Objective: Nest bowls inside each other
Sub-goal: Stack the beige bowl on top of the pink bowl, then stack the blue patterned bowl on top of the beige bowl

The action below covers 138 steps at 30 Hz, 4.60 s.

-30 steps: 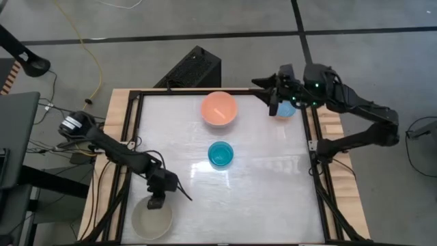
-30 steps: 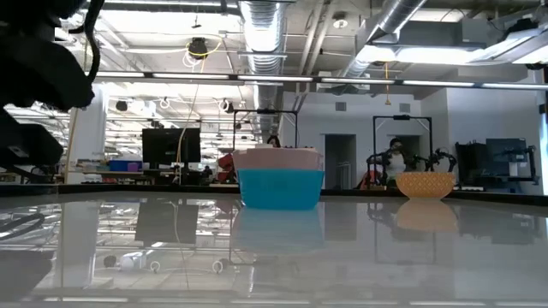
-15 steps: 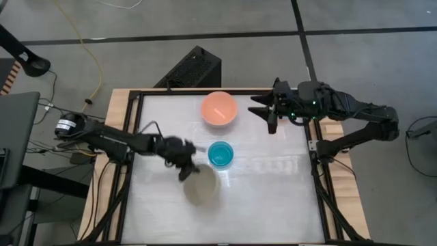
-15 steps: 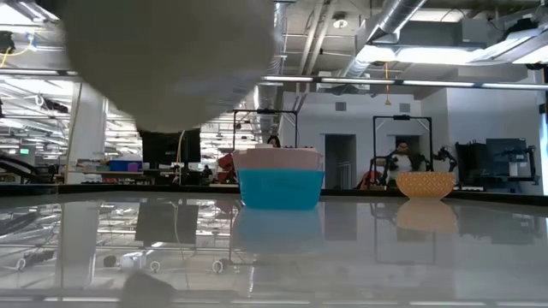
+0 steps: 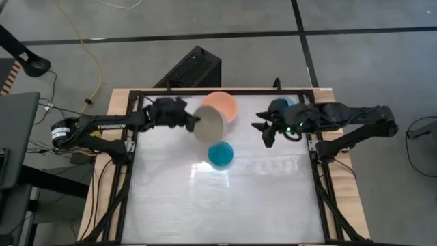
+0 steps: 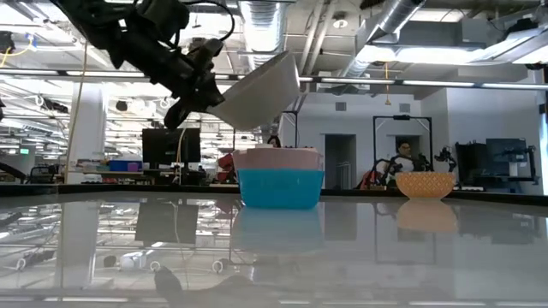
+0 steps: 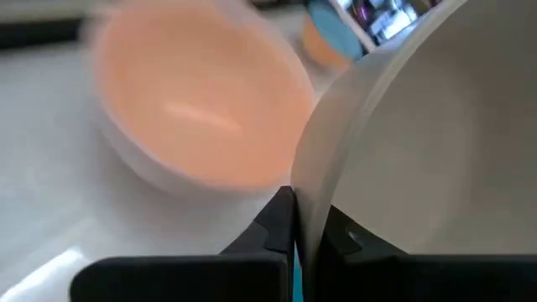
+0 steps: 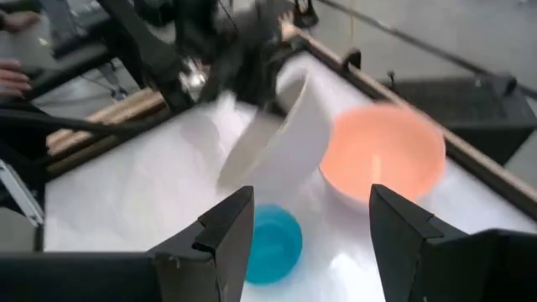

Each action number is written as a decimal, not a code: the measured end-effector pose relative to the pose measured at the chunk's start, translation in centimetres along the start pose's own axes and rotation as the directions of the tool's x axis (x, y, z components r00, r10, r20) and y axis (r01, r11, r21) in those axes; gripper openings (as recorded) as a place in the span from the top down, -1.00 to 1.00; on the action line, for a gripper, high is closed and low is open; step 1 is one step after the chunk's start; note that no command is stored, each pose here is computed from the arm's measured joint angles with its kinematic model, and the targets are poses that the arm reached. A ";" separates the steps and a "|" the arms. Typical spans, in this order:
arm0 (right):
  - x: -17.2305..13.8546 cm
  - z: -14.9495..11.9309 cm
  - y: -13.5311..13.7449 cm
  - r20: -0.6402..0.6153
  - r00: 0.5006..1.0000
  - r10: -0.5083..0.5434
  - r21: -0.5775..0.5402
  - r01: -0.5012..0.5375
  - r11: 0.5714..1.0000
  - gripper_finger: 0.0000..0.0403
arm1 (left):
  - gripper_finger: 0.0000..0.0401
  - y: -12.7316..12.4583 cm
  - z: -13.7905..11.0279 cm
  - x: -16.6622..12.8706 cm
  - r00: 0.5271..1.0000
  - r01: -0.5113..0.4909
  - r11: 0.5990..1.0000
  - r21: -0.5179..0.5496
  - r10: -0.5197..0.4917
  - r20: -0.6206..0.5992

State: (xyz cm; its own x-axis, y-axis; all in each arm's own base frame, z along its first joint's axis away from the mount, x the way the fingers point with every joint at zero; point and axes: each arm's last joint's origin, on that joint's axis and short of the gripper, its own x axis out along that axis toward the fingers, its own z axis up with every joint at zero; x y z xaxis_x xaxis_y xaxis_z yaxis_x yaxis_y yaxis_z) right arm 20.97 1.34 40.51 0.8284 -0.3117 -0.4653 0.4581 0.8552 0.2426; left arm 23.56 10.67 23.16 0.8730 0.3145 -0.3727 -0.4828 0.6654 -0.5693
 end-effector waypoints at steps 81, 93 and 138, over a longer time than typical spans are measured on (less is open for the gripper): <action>13.5 -13.4 -25.3 -0.668 0.714 -0.211 0.100 0.366 0.925 0.40 | -0.15 3.7 11.0 9.4 0.934 -0.140 0.989 0.049 0.148 -0.326; 12.8 -11.5 -24.0 -0.522 0.851 -0.064 0.176 0.182 0.967 1.00 | -0.15 1.6 13.0 7.3 0.974 -0.062 0.996 0.071 0.076 -0.215; 22.6 -1.5 -13.8 -0.215 0.906 0.365 -0.009 -0.376 0.927 1.00 | -0.15 -3.9 9.5 2.0 0.857 0.074 0.973 0.218 0.050 -0.514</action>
State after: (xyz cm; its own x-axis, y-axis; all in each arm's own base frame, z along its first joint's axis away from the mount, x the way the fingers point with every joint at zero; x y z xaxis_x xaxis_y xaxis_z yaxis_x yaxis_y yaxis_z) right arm 32.92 -16.84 25.35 0.8485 0.1187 -0.5157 0.1103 0.9134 0.3918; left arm 27.81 15.12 31.56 0.6881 -0.0447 -0.7242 -0.3905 0.8185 -0.4215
